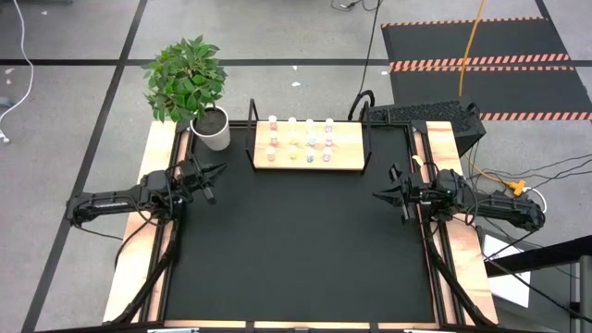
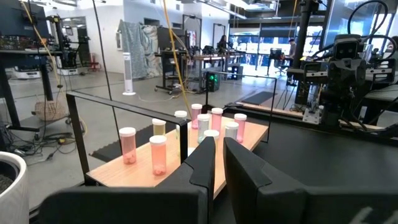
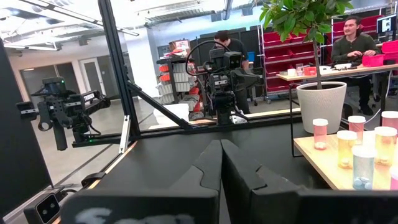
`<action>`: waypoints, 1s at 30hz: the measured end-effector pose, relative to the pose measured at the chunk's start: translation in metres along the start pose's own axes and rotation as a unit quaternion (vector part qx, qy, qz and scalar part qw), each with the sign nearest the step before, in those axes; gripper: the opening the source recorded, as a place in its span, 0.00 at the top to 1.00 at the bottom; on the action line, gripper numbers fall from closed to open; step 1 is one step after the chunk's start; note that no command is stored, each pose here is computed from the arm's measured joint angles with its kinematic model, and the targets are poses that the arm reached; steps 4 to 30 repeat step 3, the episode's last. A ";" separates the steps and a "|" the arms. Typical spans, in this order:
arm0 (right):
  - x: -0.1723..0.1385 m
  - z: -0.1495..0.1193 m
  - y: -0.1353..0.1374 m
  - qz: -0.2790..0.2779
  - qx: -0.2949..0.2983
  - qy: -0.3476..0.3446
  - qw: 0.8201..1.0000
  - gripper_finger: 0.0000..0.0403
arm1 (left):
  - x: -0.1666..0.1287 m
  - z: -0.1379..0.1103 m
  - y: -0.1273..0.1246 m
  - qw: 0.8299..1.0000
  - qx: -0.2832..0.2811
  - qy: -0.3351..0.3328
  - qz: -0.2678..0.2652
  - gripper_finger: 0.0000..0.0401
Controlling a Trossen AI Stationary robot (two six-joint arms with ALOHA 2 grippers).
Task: Pick and place medicine bottles onto shelf by color
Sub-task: Return to Home Position
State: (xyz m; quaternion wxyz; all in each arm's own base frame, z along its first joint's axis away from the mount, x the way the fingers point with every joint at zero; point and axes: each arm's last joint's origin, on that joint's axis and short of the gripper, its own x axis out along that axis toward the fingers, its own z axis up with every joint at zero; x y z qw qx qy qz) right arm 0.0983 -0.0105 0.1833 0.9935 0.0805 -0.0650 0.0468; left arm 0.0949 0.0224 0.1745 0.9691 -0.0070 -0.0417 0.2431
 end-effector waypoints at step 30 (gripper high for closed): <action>0.000 0.000 0.000 0.000 0.000 0.000 1.000 1.00 | 0.000 0.000 0.000 1.000 0.000 0.000 0.000 0.92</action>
